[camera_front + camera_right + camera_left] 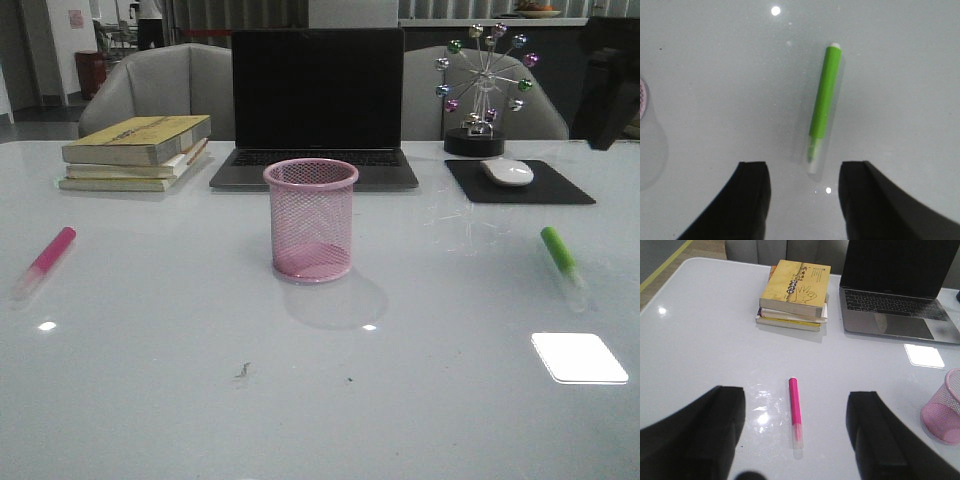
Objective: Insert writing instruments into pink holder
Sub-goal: 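Lower the right gripper over the green marker and grasp it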
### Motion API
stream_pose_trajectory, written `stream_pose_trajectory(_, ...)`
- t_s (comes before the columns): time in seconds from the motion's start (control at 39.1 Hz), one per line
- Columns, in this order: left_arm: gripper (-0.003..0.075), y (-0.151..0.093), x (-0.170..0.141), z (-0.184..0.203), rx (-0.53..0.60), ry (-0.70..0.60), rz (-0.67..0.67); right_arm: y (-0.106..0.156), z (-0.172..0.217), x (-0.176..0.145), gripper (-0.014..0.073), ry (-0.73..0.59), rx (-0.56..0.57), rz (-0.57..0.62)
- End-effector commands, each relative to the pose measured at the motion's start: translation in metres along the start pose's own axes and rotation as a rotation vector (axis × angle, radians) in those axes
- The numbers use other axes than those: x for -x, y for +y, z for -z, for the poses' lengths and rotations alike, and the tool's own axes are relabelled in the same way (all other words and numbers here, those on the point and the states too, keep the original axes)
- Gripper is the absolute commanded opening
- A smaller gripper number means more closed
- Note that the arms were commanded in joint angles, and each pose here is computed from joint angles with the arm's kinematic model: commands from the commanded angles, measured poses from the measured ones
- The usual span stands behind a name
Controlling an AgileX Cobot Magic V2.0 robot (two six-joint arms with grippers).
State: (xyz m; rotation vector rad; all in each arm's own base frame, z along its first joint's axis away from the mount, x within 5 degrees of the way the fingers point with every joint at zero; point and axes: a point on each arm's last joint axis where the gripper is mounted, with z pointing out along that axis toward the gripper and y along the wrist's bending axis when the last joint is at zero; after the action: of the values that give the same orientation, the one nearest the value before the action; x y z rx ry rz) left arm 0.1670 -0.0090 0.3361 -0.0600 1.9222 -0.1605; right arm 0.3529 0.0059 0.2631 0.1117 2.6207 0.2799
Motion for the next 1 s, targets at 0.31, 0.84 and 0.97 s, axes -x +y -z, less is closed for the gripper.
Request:
stream_pose_trajectory(0.31, 0.0498, -0.002, 0.018, 0.005, -0.008, -0.118, 0.013, -0.002, -0.048, 0.012, 0.0442, 0.036, -0.037, 0.057)
stream_pose_trajectory(0.84, 0.0498, -0.002, 0.018, 0.005, -0.008, -0.118, 0.013, -0.013, -0.090, 0.010, 0.0442, 0.039, -0.068, 0.060)
stream_pose_trajectory(0.97, 0.0498, -0.002, 0.018, 0.005, -0.008, -0.118, 0.013, -0.013, -0.091, 0.009, 0.0434, 0.054, -0.067, 0.059)
